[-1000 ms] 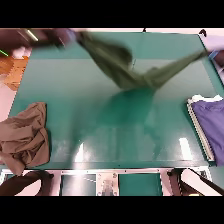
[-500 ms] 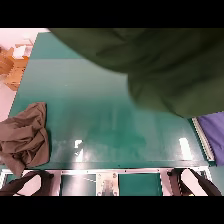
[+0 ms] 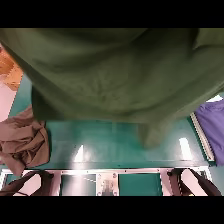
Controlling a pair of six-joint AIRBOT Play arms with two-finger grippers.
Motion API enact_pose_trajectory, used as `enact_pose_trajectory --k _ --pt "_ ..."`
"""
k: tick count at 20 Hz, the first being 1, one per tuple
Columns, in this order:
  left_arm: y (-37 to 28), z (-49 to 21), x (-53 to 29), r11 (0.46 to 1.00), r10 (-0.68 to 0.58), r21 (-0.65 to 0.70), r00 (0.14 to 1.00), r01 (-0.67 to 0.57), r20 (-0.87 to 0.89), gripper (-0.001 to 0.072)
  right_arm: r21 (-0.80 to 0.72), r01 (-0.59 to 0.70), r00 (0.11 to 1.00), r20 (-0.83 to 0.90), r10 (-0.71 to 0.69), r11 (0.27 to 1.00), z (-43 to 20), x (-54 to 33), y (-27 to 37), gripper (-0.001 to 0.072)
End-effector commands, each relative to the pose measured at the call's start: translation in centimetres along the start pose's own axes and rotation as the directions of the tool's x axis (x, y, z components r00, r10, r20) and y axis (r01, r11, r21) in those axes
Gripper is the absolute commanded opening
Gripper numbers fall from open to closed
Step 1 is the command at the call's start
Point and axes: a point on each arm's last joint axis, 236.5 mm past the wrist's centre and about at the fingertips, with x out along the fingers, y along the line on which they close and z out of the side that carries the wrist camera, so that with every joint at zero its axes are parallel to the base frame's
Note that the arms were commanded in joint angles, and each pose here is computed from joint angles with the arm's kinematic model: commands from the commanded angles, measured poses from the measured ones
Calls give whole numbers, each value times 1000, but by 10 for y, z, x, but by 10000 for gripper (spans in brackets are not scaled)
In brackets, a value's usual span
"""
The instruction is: Fold the shirts.
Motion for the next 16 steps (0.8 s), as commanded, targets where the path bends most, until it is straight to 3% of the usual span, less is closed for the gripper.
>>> enact_pose_trajectory --k 1,4,8,12,13,14,15,16 --pt "64 -58 50 991 16 -130 985 -38 -171 22 192 88 986 -157 -58 977 -74 26 -89 20" --pt "143 -146 145 967 21 -237 962 -89 -274 23 372 185 952 -297 -72 910 -193 73 -178 20" --pt "245 -235 261 942 131 -256 940 -217 -316 23 445 383 858 -495 -133 810 -360 128 -272 20" --pt "286 -262 321 929 71 -320 938 -186 -340 23 508 477 786 -612 -89 717 -449 146 -321 22" --pt "288 -264 327 931 60 -319 935 -179 -349 25 516 493 775 -627 -84 700 -460 145 -328 90" --pt "288 -263 328 933 49 -316 933 -170 -355 240 520 502 770 -633 -83 691 -464 142 -333 245" --pt "285 -256 323 936 26 -320 932 -150 -362 645 528 502 771 -633 -77 685 -461 137 -337 331" --pt "282 -246 314 929 -17 -349 927 -124 -376 716 546 484 776 -629 -46 684 -451 131 -337 336"
